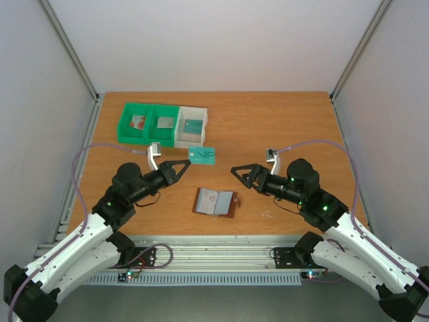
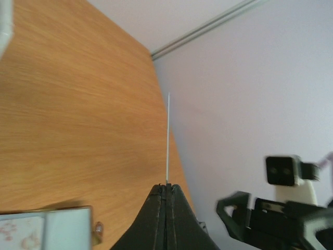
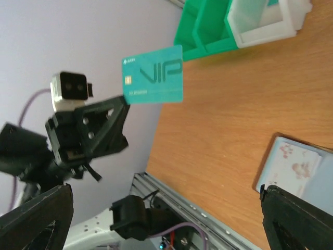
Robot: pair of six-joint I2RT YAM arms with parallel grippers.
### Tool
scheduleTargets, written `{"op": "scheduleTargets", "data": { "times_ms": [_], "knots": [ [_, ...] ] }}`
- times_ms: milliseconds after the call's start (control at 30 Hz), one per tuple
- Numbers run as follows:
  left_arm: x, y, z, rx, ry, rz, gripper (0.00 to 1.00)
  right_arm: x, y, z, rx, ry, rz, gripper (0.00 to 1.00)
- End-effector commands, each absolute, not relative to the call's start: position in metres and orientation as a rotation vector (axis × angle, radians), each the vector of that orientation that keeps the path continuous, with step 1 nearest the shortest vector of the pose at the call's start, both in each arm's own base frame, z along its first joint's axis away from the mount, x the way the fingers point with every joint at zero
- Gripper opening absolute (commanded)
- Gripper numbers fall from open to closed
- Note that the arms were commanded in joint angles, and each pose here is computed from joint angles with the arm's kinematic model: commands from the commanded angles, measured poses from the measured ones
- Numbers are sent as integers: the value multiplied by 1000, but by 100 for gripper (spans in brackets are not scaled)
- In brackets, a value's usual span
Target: Take the credit cards out of the card holder
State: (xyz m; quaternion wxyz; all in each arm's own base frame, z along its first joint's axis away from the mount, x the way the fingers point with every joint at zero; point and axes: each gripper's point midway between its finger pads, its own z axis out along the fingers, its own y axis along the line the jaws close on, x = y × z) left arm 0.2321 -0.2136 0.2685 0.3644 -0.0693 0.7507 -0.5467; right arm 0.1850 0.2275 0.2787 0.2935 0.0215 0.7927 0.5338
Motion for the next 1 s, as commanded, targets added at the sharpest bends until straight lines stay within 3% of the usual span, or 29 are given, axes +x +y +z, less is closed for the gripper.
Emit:
{"op": "scheduleTargets", "data": {
  "times_ms": [0,433,967],
  "knots": [
    [244,-201,262,-85,2041,-1257,0,171,211,282,-41,2139,1301,98],
    [340,-164,230,-223,2234,-1108,0,166,211,293,-106,2098,1314,99],
    [459,-169,171,-346,2420,-953,0,186,217,275,-177,2185,1137,98]
  ]
}}
